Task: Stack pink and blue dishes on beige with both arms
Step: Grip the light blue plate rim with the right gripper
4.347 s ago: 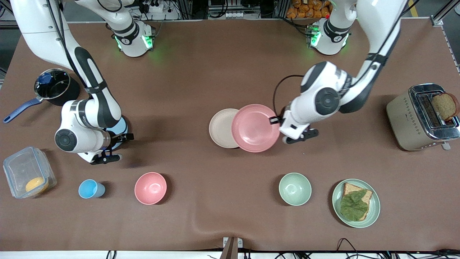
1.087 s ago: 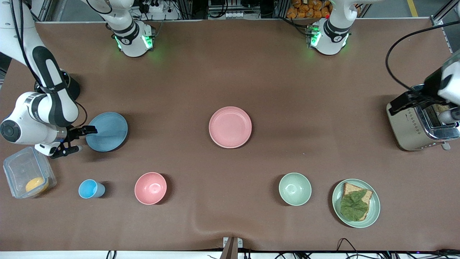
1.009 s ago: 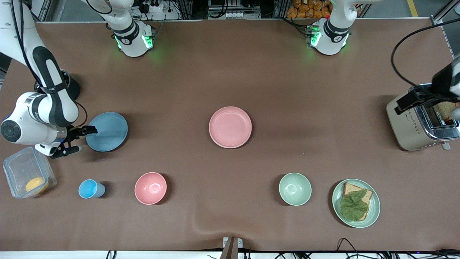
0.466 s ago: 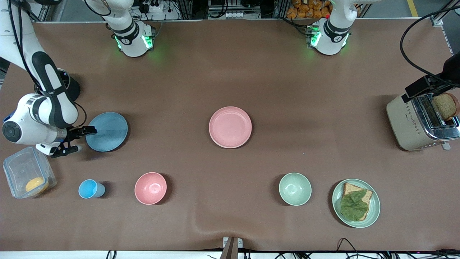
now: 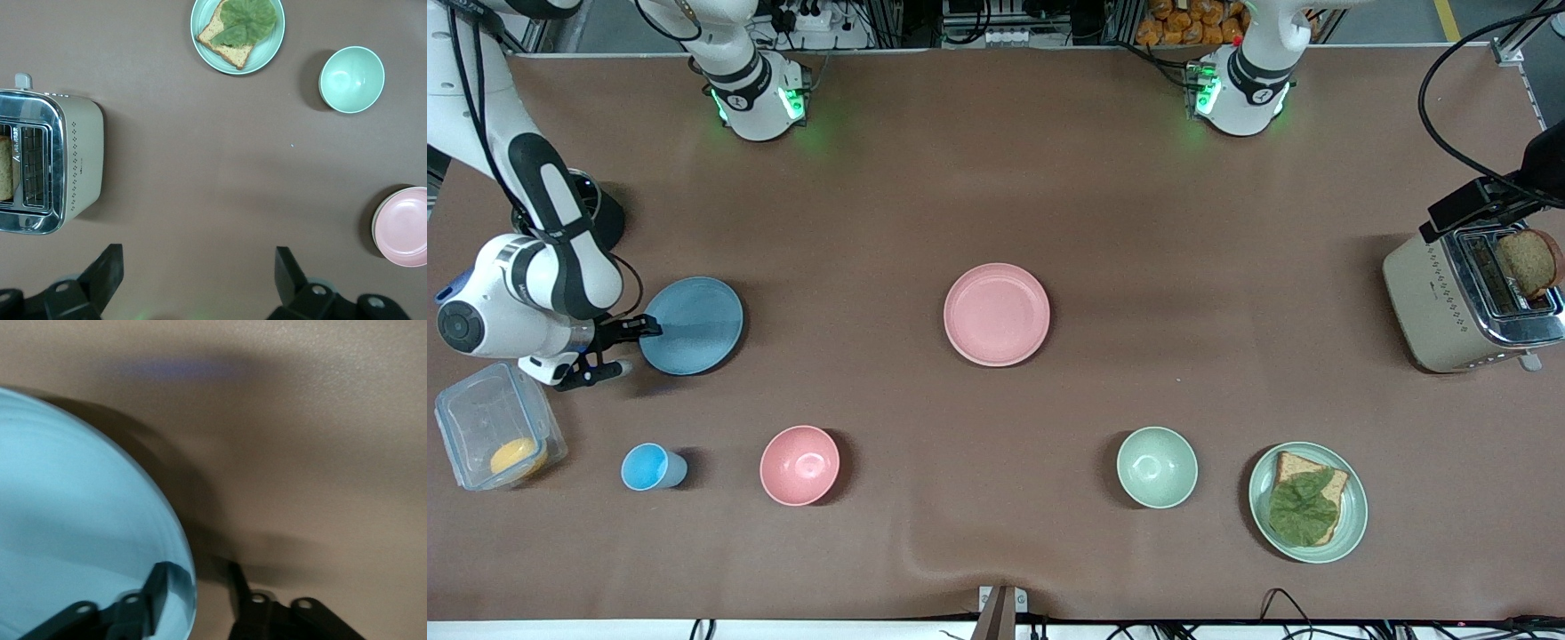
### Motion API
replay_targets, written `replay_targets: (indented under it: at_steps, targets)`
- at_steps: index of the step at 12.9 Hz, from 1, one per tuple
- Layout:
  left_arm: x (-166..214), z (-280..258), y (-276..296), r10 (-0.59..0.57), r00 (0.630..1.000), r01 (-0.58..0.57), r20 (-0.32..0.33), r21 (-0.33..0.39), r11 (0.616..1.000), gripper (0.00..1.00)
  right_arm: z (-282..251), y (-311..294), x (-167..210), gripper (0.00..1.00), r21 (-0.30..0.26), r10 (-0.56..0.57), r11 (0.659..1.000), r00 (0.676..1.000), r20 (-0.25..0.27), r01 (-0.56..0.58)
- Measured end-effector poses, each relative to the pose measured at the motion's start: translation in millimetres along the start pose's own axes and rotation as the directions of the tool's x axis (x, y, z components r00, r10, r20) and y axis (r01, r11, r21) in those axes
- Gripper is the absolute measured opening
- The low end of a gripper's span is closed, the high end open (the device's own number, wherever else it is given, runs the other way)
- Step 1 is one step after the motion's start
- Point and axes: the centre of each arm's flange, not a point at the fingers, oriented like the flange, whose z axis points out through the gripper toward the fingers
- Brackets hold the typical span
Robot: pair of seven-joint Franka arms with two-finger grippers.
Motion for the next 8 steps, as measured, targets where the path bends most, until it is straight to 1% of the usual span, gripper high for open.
replay_targets:
  at_steps: [2, 4, 5, 7, 8]
  targets:
    - [-0.4, 0.3, 0.5, 0.001, 1.0, -0.001, 0.002, 0.001, 1.0, 1.0, -3.6, 0.2, 0.2, 0.15, -0.002, -0.041, 0.999, 0.999, -0.001, 0.041]
    - [-1.2, 1.1, 2.3, 0.005, 1.0, -0.005, 0.007, 0.002, 1.0, 1.0, -8.4, -2.9, 1.3, 0.1, -0.001, -0.066, 0.998, 0.998, -0.001, 0.066]
    - [-1.6, 1.4, 3.4, 0.007, 1.0, -0.007, 0.008, 0.002, 1.0, 1.0, -9.4, -6.2, 2.7, 0.1, 0.006, -0.074, 0.997, 0.997, 0.005, 0.074]
    - [-1.9, 1.7, 4.2, 0.008, 1.0, -0.008, 0.009, 0.002, 1.0, 1.0, -21.4, -16.9, 7.2, 0.08, 0.028, -0.092, 0.995, 0.995, 0.029, 0.091]
    - [-1.9, 1.9, 4.2, 0.008, 1.0, -0.008, 0.01, 0.002, 1.0, 1.0, -35.4, -28.9, 12.4, 0.05, 0.05, -0.104, 0.993, 0.994, 0.036, 0.103]
